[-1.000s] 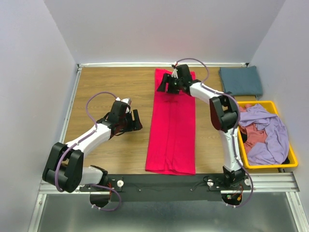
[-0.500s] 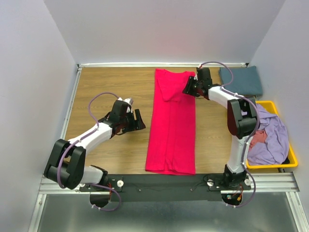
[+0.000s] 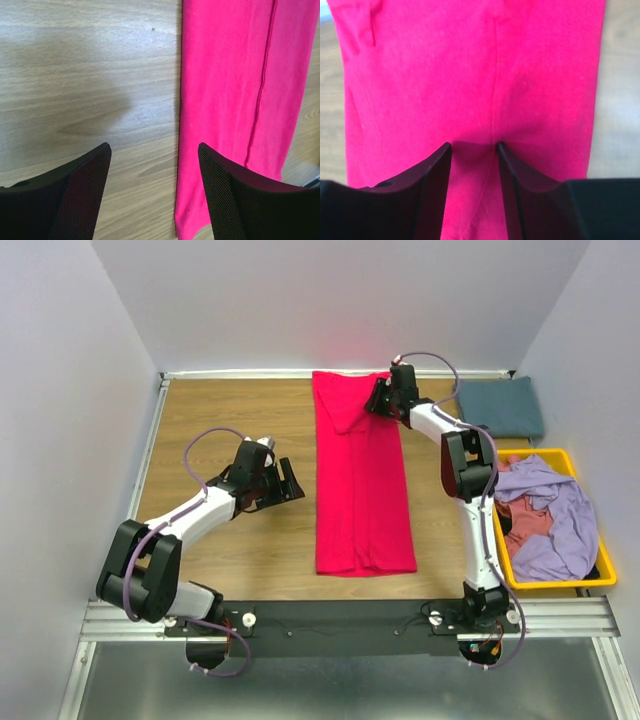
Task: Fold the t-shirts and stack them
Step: Fold the tshirt
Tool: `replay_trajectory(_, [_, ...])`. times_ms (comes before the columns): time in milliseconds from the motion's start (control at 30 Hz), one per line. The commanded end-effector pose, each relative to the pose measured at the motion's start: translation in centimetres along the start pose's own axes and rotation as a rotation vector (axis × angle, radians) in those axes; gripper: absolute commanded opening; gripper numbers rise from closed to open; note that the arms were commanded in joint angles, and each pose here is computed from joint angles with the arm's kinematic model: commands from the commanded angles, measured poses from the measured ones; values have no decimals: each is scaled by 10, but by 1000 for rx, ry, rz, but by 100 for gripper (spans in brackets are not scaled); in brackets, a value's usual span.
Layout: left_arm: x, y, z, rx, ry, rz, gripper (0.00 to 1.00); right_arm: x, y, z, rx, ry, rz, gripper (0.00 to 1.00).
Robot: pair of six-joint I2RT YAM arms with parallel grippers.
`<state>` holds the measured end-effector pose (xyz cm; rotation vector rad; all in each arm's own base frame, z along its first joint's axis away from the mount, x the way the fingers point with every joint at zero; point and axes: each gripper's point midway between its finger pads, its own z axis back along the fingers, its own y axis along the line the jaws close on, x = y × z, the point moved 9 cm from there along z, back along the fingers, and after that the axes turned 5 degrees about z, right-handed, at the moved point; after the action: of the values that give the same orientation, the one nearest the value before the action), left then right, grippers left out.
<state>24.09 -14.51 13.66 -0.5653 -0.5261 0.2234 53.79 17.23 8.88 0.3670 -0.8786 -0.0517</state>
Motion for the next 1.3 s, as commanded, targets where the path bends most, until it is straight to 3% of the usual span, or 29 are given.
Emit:
replay_trajectory(0, [12,-8,-3,10,-31,25,78,3,-6,-19,-33,-9,25,53])
replay_trajectory(100, [6,-13,-2,20,0,7,79,21,3,10,-25,-34,26,64])
replay_trajectory(233, [-14,-28,4,48,46,-52,79,21,10,79,-61,-13,15,75])
replay_trajectory(467, [-65,-50,23,96,143,-97,79,-66,-3,224,-247,298,28,77])
replay_trajectory(500, [-74,-52,24,95,162,-103,79,-67,-1,250,-240,281,30,77])
replay_trajectory(633, [-96,-57,26,101,215,-110,79,-141,-18,306,-266,489,6,72])
replay_trajectory(833, [-120,-65,27,129,295,-150,79,-186,-23,349,-264,596,-65,63])
replay_trajectory(1100, [-141,-63,18,165,355,-178,79,-219,-24,353,-270,721,-125,60])
replay_trajectory(1267, [-146,-61,11,176,362,-171,78,-225,-22,348,-277,705,-130,59])
